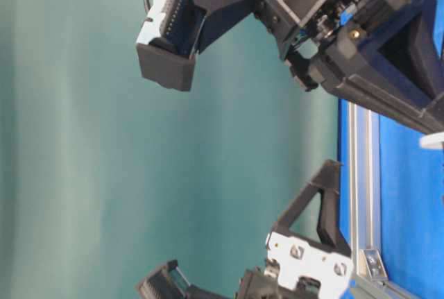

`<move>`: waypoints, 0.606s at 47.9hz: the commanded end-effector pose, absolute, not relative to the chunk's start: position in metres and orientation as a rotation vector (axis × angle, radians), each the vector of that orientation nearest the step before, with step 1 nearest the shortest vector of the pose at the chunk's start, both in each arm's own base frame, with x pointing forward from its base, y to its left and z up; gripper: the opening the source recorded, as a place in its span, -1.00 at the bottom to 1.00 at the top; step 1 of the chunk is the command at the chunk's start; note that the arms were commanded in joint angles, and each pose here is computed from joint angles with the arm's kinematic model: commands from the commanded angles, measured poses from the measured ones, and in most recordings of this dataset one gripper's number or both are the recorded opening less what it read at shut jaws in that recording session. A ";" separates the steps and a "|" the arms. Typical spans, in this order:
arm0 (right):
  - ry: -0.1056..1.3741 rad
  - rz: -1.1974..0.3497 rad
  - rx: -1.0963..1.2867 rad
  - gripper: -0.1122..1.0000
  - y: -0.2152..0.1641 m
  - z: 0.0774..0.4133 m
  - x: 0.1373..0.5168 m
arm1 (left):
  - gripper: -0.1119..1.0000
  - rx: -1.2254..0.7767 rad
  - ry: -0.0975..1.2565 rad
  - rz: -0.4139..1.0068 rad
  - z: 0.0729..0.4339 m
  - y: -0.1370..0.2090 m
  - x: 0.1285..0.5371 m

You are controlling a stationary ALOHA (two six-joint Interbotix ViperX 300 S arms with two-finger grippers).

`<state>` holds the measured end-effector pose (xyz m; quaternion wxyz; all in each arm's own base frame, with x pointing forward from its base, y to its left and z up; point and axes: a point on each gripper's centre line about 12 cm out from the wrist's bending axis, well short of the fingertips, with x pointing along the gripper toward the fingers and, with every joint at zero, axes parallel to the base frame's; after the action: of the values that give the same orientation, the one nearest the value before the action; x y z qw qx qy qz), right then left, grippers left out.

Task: Insert the wire through the string loop located in the center.
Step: 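Move the open left gripper toward the plug emerging from the loop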

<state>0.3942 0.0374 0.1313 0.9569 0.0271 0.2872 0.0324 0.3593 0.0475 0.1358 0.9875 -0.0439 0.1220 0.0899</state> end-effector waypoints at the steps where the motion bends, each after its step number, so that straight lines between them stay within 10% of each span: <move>1: 0.548 0.070 0.055 -0.85 0.038 0.142 0.399 | -0.80 -0.079 0.205 0.140 0.150 0.034 0.360; 29: 0.549 0.071 0.052 -0.85 0.038 0.141 0.398 | -0.80 -0.051 0.250 -0.112 0.148 -0.057 0.352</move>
<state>0.3947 0.0369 0.1318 0.9572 0.0261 0.2864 0.0325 0.3502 -0.0496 0.1352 0.9885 -0.0259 0.1420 -0.0453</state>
